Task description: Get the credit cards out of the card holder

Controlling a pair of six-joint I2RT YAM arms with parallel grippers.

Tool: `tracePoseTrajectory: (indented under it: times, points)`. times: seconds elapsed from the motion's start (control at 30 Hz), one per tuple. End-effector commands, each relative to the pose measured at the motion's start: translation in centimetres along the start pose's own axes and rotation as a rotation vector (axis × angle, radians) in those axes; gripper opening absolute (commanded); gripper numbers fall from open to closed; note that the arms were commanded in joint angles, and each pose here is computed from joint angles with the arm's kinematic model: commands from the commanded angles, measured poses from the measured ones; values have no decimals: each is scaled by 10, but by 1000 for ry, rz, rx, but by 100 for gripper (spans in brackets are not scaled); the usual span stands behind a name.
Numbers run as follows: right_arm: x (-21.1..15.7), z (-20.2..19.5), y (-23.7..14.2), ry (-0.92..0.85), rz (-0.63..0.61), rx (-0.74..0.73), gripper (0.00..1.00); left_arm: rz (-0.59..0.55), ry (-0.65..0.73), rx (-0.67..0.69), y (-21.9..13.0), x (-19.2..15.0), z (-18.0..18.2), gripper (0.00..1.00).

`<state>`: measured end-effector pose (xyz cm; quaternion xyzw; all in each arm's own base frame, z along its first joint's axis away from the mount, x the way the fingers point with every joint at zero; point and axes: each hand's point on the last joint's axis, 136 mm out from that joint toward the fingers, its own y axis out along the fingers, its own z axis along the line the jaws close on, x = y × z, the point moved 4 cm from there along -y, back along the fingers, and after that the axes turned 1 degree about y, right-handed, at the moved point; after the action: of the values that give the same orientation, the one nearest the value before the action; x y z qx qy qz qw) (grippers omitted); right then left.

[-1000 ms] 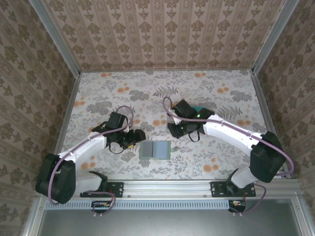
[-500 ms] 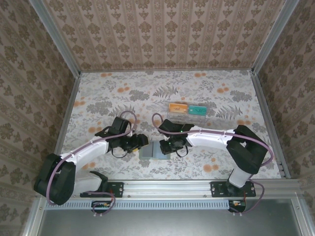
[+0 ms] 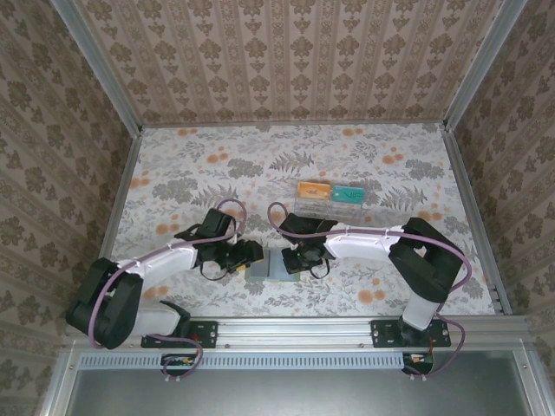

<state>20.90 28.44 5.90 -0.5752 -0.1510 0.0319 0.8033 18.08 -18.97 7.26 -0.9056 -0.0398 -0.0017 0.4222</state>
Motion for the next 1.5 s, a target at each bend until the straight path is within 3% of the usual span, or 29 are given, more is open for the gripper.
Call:
tracePoseTrajectory:
  times: [0.0, 0.27, 0.63, 1.0, 1.47]
  points:
    - [-6, -7, 9, 20, 23, -34, 14, 26, 9, -1, 6, -5, 3, 60]
    - [-10, -6, 12, 21, 35, -31, 14, 58, 16, 8, 15, -9, 3, 59]
    - [-12, -4, 15, 21, 52, -25, 14, 53, 61, -105, 16, -5, -19, 65]
    - [-14, -4, 14, 19, 53, -26, 15, 58, 73, -130, 19, -3, -26, 65]
    - [-12, -4, 12, 25, 39, -21, 16, 1, 161, -130, -4, 1, -52, 69]
